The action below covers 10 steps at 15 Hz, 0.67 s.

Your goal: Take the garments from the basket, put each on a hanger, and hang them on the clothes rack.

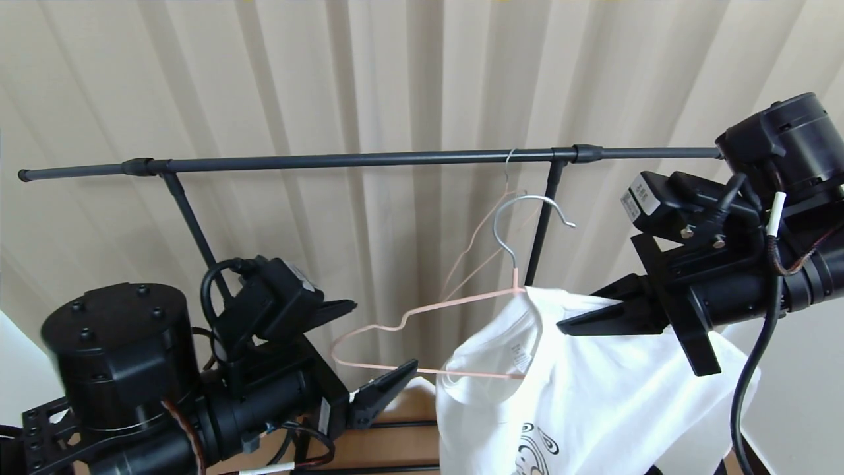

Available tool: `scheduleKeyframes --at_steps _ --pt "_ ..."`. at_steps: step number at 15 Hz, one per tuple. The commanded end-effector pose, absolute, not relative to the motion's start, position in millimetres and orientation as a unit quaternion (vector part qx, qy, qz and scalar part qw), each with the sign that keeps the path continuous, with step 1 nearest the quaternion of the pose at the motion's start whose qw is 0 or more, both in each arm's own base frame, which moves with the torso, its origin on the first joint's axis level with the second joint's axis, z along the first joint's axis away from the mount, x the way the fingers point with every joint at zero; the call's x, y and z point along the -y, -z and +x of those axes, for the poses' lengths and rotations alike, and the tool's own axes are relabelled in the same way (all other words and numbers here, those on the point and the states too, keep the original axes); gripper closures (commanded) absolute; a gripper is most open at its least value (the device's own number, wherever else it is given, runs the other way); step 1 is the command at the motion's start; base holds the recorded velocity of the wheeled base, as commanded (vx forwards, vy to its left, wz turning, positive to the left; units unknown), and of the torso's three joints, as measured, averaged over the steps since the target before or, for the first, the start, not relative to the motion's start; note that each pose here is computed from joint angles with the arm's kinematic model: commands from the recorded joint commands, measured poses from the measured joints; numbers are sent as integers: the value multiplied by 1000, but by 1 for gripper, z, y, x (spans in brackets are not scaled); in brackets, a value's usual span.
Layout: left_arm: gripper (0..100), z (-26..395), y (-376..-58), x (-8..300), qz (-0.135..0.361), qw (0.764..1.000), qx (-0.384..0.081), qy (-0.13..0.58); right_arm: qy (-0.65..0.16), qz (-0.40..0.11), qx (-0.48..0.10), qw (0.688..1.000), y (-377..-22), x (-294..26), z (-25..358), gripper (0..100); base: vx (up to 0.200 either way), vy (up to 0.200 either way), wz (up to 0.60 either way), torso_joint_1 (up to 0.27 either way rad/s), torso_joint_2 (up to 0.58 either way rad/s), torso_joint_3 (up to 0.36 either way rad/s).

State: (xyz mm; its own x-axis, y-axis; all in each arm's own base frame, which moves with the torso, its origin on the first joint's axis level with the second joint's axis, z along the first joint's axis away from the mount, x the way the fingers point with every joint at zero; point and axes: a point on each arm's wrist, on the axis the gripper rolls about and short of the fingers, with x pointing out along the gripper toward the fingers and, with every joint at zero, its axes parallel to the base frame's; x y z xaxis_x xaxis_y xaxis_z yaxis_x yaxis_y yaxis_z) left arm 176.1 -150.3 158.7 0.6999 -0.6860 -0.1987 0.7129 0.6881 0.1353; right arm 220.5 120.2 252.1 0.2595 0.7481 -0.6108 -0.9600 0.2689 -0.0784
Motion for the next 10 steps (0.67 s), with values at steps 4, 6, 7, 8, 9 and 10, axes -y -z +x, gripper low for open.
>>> scheduleKeyframes --at_steps 4,6,7,8,9,10 --pt "0 176 -158 115 33 944 -85 316 -499 -270 -225 792 -260 -119 221 100 0 0 0 0 0 0" --pt "0 181 -147 119 21 948 -130 289 -481 -295 -210 799 -261 -128 220 100 0 0 0 0 0 0" --pt "0 184 -141 124 19 947 -158 279 -470 -301 -206 803 -262 -129 221 100 0 0 0 0 0 0" --pt "0 186 -137 133 10 945 -184 269 -459 -312 -207 806 -261 -131 219 100 0 0 0 0 0 0" --pt "0 187 -136 145 -15 941 -215 260 -448 -322 -200 809 -260 -136 218 100 0 0 0 0 0 0" --pt "0 188 -136 152 -23 938 -231 259 -444 -326 -195 812 -260 -137 217 100 0 0 0 0 0 0"
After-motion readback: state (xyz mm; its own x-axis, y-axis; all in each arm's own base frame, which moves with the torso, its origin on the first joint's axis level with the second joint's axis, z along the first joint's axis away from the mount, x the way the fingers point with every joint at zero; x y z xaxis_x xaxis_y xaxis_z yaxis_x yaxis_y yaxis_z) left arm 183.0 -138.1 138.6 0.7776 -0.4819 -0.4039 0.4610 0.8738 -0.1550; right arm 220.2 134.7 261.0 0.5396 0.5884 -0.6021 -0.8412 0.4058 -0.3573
